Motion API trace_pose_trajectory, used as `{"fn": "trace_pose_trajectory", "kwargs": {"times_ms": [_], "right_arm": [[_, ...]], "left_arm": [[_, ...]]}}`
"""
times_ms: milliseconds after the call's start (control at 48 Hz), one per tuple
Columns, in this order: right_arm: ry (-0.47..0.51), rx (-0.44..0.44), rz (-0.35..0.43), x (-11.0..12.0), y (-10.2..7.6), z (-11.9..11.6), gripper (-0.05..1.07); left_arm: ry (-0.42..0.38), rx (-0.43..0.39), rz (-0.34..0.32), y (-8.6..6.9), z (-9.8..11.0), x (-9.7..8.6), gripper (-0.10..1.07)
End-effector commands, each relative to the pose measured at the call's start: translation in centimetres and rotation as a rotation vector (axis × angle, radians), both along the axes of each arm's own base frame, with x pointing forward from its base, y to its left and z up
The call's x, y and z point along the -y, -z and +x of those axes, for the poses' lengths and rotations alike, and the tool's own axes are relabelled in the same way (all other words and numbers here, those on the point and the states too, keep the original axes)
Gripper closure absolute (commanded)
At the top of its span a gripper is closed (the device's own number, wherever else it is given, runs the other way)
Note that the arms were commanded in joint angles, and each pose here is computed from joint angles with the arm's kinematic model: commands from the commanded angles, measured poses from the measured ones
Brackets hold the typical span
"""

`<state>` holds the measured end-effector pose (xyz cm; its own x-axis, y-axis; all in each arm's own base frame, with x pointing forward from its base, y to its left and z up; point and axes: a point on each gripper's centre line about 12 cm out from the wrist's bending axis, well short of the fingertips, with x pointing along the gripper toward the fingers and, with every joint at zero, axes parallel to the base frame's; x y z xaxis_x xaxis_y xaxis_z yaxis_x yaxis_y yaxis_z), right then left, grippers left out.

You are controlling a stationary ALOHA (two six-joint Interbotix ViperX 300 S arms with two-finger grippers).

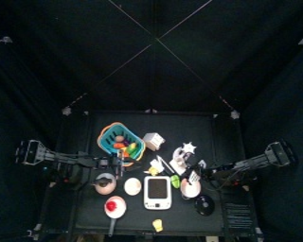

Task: Pick up and place squash half into pan

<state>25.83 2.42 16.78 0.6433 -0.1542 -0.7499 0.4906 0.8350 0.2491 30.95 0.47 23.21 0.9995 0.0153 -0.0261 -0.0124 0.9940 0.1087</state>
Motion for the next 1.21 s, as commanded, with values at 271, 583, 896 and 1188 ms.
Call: {"fn": "trace_pose_trajectory", "kwargs": {"times_ms": [271,583,896,1188], "right_arm": [[0.062,-0.038,-0.149,2.6,1.4,13.8,0.17],[0.095,-0.106,-0.131,3.1,4.1,14.3,0.17],[0.112,-0.129,-0.104,3.2,5.3,14.4,0.34],[0.015,0.008,-0.222,1.7,0.0,16.1,0.53]], "left_arm": [[-0.027,0.008,-0.021,0.0,-0.7,-0.5,0.3],[-0.037,0.014,-0.032,-0.1,-1.2,-0.6,0.3],[-0.037,0.011,-0.032,0.0,-1.3,-0.6,0.3],[-0.122,0.038,-0.099,-0.3,-2.0,-2.0,0.3]]}}
